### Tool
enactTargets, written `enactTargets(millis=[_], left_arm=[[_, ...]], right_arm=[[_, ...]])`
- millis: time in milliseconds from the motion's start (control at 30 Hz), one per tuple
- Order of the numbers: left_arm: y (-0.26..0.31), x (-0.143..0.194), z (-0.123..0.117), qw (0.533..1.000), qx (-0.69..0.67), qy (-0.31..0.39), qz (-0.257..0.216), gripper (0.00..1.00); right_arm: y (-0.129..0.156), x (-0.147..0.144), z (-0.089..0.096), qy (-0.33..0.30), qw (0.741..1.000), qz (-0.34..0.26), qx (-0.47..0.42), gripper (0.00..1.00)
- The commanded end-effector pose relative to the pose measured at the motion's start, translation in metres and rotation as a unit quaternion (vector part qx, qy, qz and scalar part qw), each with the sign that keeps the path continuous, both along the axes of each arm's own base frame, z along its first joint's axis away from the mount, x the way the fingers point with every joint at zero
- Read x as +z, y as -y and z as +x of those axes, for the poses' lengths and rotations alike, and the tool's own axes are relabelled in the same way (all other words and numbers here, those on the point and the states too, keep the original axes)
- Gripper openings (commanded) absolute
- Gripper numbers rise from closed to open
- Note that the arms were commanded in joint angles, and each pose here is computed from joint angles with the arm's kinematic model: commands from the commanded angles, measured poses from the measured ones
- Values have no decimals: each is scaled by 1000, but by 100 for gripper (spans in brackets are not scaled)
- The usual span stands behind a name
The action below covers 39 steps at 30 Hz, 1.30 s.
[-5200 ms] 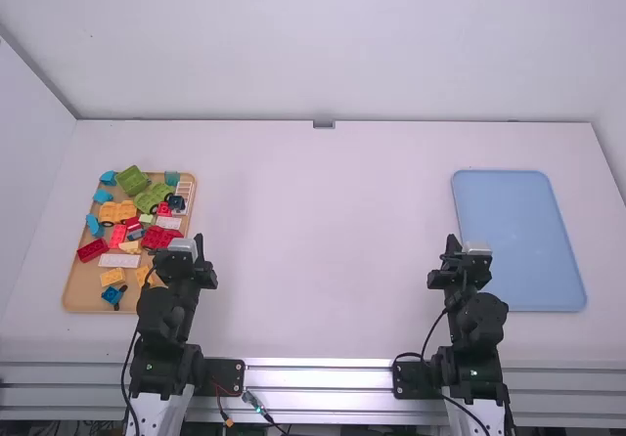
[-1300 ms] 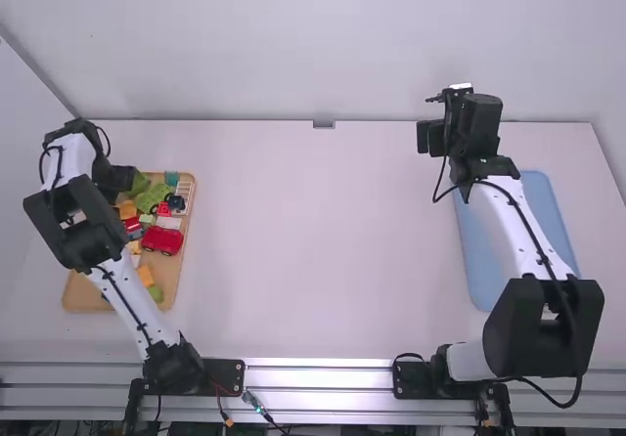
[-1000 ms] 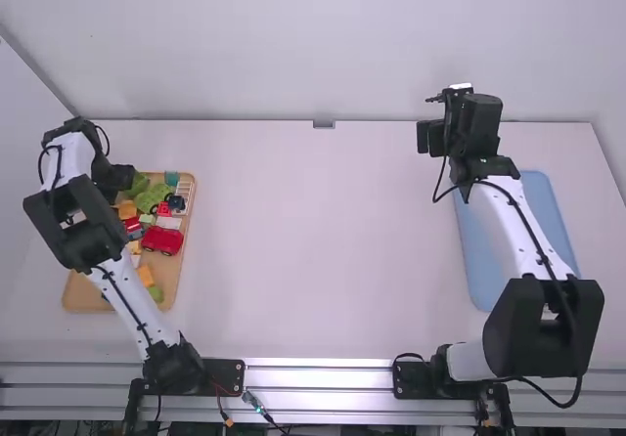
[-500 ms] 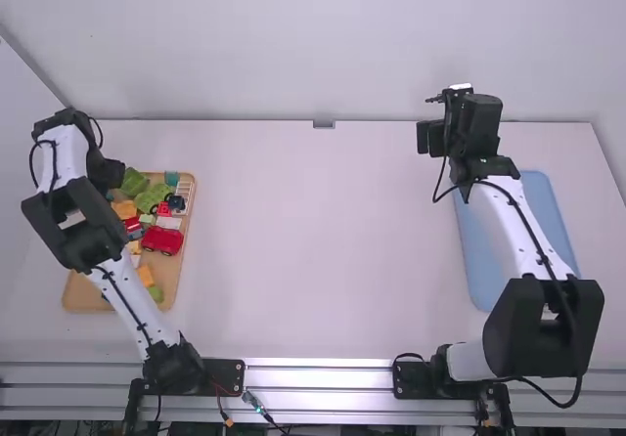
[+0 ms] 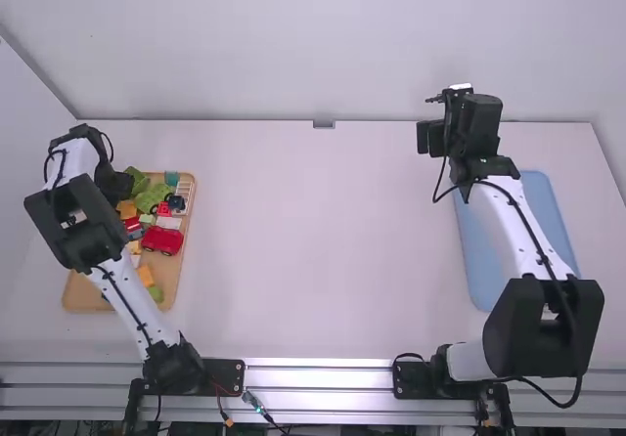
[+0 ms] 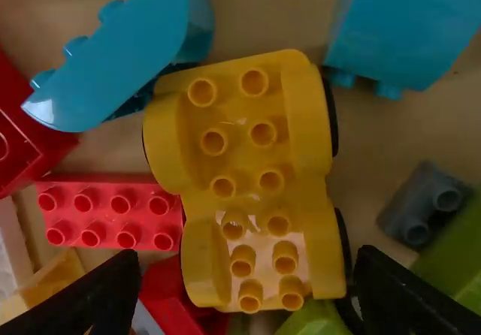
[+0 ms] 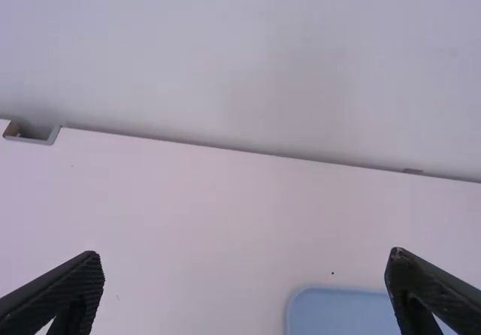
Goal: Assemble lego blocks to make yellow taxi
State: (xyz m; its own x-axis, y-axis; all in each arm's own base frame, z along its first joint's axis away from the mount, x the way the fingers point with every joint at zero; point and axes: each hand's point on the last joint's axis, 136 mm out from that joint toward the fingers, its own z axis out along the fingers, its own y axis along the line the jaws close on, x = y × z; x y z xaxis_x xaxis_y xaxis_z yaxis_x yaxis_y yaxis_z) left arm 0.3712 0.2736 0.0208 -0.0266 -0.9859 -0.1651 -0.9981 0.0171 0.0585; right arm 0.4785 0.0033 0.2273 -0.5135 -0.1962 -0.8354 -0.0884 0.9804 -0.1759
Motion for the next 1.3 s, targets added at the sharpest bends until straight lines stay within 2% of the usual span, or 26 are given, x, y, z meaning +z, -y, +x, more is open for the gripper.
enactTargets(millis=[0, 233, 367, 467, 600, 733, 867, 933, 1133, 1267], left_arm=[[1, -8, -8, 1000, 4, -14, 0, 76], [6, -28, 1, 1000, 17, 18, -11, 66], [4, -35, -1, 999, 30, 19, -4, 65], [6, -42, -1, 999, 32, 23, -6, 66], [11, -47, -7, 998, 57, 18, -13, 77], [12, -47, -4, 998, 56, 25, -17, 77], [14, -48, -3, 997, 66, 30, -24, 69], [16, -48, -2, 997, 67, 34, -30, 59], [15, -48, -2, 997, 68, 34, -27, 53], [12, -34, -5, 996, 72, 38, -24, 52]], right_arm=[[2, 10, 6, 11, 1000, 1, -4, 99], [2, 9, 6, 10, 1000, 1, -4, 99], [2, 9, 5, 9, 1000, 1, -4, 99], [2, 9, 5, 10, 1000, 1, -4, 99], [2, 10, 6, 11, 1000, 1, -4, 99], [2, 9, 6, 10, 1000, 1, -4, 99], [2, 9, 5, 10, 1000, 1, -4, 99], [2, 8, 5, 8, 1000, 1, -4, 99], [2, 8, 5, 7, 1000, 1, -4, 99], [2, 8, 5, 7, 1000, 2, -3, 99]])
